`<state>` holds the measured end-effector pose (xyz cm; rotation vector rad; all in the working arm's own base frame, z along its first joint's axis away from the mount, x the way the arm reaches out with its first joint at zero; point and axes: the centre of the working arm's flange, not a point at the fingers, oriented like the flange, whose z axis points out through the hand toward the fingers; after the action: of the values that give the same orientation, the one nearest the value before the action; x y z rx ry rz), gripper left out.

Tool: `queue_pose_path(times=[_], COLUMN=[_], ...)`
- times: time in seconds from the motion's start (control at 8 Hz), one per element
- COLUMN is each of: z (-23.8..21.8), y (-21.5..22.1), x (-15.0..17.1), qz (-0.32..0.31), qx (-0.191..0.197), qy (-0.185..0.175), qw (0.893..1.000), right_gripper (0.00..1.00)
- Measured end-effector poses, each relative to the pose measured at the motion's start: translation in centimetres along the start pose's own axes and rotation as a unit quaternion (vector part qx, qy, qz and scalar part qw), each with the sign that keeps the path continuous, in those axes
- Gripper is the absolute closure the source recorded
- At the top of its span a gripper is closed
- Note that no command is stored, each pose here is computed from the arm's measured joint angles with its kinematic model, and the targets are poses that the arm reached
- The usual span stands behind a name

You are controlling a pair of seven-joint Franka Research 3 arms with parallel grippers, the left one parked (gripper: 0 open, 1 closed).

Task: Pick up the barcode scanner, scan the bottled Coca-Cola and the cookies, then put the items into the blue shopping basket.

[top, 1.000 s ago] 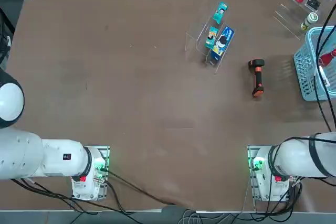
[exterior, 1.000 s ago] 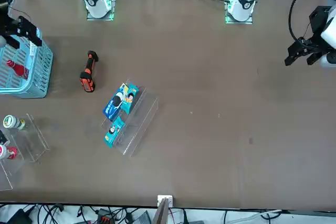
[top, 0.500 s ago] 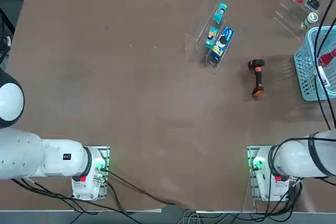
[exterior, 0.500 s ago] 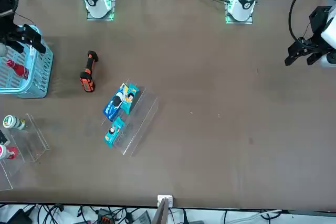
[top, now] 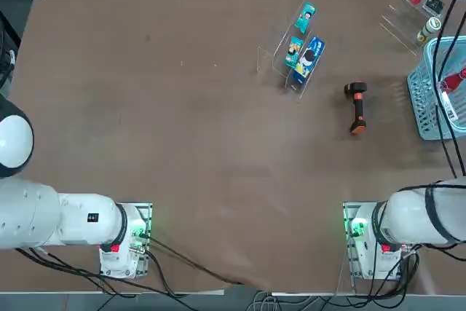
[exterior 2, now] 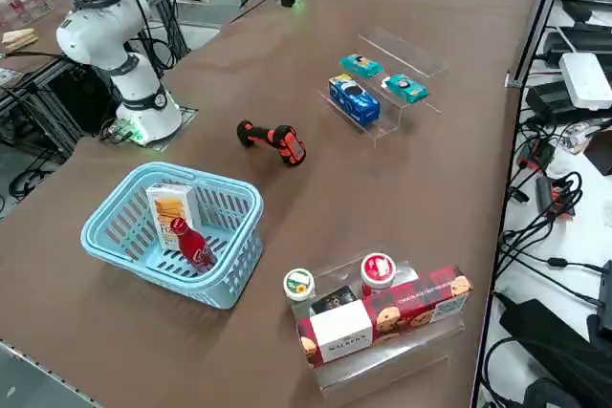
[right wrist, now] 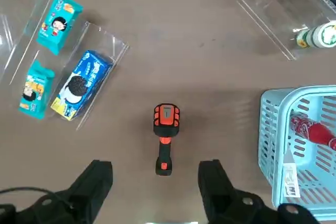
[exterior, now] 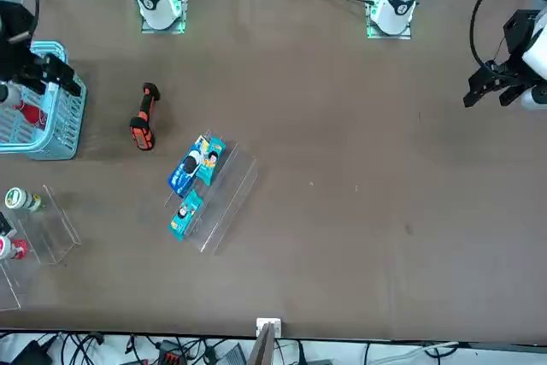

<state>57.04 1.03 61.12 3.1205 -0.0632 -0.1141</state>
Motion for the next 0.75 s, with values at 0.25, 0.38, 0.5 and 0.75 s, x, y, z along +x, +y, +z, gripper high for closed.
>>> queue_pose_path(times=[0.25, 0.38, 0.5, 0.75], z=[1.71, 1.89, 1.83, 1.58], y=[0.44, 0.87, 1.08, 0.47], x=[1.62, 1.81, 1.83, 1.85], qz=[0.007, 0.011, 0.013, 0.008], qx=[0.002, 0.002, 0.001, 0.001], qy=[0.002, 0.002, 0.003, 0.007], qw=[1.000, 1.000, 1.000, 1.000], right_gripper=[0.00, 0.00, 0.00, 0.00])
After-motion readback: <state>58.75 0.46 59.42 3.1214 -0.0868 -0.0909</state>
